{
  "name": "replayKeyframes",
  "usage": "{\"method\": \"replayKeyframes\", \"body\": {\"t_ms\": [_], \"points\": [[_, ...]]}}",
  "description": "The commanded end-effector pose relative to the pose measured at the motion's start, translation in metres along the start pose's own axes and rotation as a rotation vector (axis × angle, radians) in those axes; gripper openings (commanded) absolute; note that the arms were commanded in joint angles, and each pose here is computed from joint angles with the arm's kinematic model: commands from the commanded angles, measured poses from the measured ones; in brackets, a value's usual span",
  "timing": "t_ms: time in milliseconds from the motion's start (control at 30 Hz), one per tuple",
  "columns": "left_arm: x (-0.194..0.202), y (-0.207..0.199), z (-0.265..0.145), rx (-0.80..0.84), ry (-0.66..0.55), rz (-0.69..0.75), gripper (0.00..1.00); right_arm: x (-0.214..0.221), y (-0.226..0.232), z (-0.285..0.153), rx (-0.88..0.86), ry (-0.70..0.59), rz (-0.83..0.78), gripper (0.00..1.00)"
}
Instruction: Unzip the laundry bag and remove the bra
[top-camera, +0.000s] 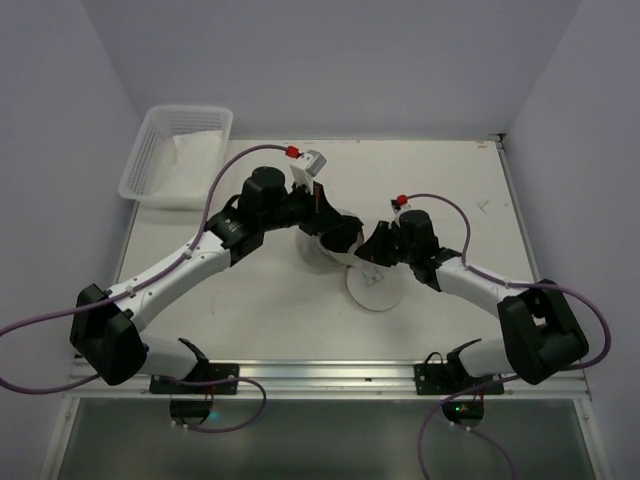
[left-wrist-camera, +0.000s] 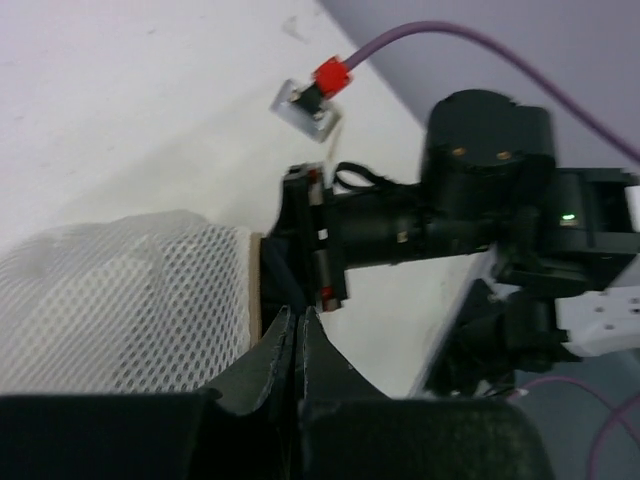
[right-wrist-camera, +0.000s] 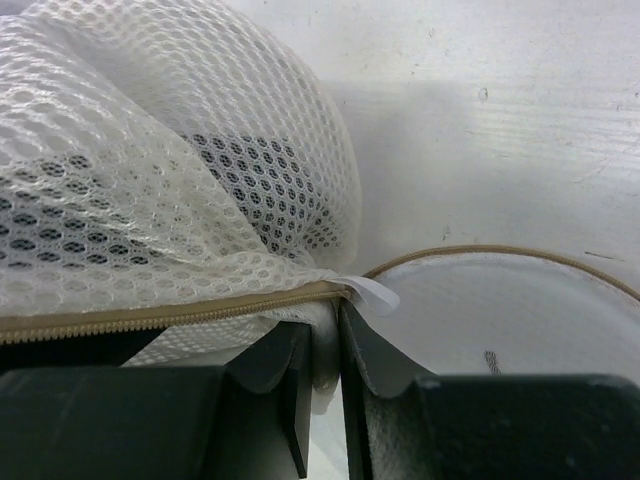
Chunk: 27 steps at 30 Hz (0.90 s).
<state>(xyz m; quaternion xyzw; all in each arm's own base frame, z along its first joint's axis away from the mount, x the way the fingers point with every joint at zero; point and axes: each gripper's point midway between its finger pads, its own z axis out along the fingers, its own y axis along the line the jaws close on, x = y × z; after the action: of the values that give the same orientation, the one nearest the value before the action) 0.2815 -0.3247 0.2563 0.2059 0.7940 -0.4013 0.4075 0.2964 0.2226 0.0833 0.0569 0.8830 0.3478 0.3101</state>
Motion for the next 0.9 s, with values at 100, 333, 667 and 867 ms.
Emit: {"method": "replayKeyframes", "body": {"t_ms": [100,333,667,867], "points": [[-0.058,-0.11,-0.028,0.595,-0.151,-0.002,0.0,-0.006,-0.007,-0.009,0.062,-0.016,-0.029,0.17],[-0.018,-0.073,0.006,0.429,-0.065,-0.052,0.0,-0.021,0.02,-0.031,-0.01,-0.067,-0.032,0.17],[-0.041,-0.097,0.017,0.454,-0.15,-0.073,0.0,-0.011,0.008,-0.02,0.062,-0.012,-0.006,0.15],[-0.053,-0.116,0.016,0.545,-0.226,-0.162,0.0,0.01,0.011,-0.006,0.139,0.051,-0.033,0.15]]}}
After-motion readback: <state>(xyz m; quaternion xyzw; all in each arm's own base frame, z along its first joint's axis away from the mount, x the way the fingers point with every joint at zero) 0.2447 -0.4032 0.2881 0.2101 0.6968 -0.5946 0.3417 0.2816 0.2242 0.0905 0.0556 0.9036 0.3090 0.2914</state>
